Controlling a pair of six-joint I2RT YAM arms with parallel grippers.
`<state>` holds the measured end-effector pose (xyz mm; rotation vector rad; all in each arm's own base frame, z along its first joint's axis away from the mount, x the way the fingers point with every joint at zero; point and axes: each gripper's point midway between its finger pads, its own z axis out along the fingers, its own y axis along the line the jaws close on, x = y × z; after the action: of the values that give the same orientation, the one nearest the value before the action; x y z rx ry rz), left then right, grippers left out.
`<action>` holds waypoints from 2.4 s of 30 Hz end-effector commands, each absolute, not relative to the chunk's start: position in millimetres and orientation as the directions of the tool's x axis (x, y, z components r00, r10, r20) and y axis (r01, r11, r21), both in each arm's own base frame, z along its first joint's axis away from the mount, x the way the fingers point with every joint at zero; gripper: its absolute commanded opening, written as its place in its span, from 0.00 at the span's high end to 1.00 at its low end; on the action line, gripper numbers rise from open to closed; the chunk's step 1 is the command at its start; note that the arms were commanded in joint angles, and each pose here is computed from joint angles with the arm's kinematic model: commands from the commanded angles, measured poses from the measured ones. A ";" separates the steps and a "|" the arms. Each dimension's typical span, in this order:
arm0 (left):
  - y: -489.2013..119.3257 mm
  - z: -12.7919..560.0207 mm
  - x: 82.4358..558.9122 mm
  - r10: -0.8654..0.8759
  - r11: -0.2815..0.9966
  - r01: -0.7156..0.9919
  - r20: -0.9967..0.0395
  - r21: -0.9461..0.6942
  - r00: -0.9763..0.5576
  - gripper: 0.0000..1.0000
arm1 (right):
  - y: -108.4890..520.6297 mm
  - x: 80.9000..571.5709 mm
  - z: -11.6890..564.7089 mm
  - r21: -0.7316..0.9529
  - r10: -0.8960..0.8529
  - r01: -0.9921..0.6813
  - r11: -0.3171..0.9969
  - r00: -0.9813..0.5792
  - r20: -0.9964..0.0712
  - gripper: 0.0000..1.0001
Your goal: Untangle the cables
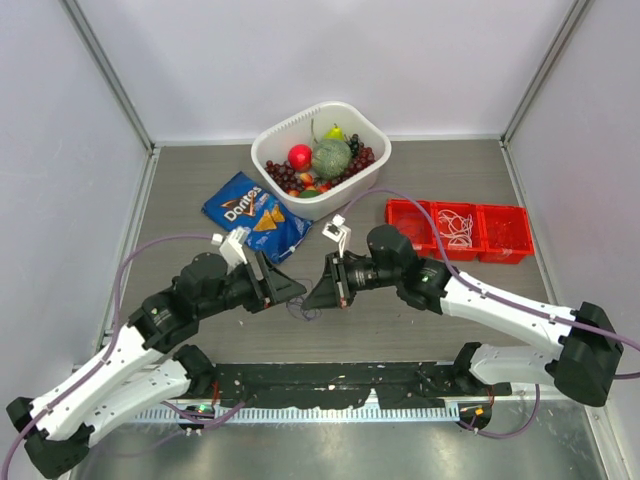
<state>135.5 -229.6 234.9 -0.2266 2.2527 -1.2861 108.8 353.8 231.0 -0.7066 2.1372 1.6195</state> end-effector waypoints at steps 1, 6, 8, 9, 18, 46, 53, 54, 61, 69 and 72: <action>-247.6 237.1 135.0 -0.331 0.498 0.157 -0.355 -0.853 -0.874 0.34 | 352.2 106.4 264.8 0.786 -0.110 -0.605 0.123 -0.796 -0.595 0.99; -249.7 223.7 136.0 -0.319 0.525 0.112 -0.317 -0.844 -0.893 0.43 | 349.7 107.1 271.1 0.783 -0.102 -0.612 0.113 -0.791 -0.603 0.99; -249.0 221.5 136.4 -0.323 0.530 0.101 -0.310 -0.842 -0.894 0.48 | 348.2 108.8 274.5 0.778 -0.093 -0.616 0.119 -0.787 -0.609 0.99; -247.4 219.9 137.1 -0.330 0.537 0.091 -0.308 -0.839 -0.892 0.49 | 347.7 108.0 276.3 0.776 -0.091 -0.619 0.117 -0.785 -0.612 0.99; -244.2 198.1 136.4 -0.342 0.563 0.016 -0.251 -0.826 -0.906 0.46 | 344.0 104.0 337.9 0.750 -0.002 -0.661 0.016 -0.751 -0.661 0.99; -227.8 157.3 133.1 -0.433 0.555 -0.088 -0.197 -0.827 -0.880 0.46 | 293.0 82.0 563.0 0.480 0.293 -0.873 -0.090 -0.484 -0.825 0.99; -225.3 257.3 139.7 -0.507 0.341 0.240 -0.393 -0.909 -0.767 0.24 | 299.5 86.5 545.8 0.523 0.257 -0.849 -0.073 -0.523 -0.813 0.99; -222.7 272.7 138.6 -0.521 0.319 0.281 -0.415 -0.905 -0.746 0.23 | 298.5 85.3 546.6 0.524 0.259 -0.848 -0.079 -0.525 -0.811 0.99; -222.9 335.4 138.5 -0.535 0.269 0.437 -0.511 -0.858 -0.673 0.33 | 299.3 83.5 547.5 0.519 0.256 -0.850 -0.093 -0.524 -0.813 0.99; -240.2 376.1 147.5 -0.517 0.239 0.493 -0.539 -0.837 -0.665 0.30 | 303.2 84.2 548.9 0.521 0.257 -0.846 -0.112 -0.531 -0.807 0.99; -251.4 382.9 148.0 -0.511 0.174 0.499 -0.511 -0.849 -0.691 0.28 | 303.8 82.9 550.0 0.521 0.255 -0.845 -0.123 -0.534 -0.806 0.99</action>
<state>150.0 -241.8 348.8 -0.0749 1.7915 -1.5276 86.3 304.4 537.2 -0.6906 1.4144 1.7387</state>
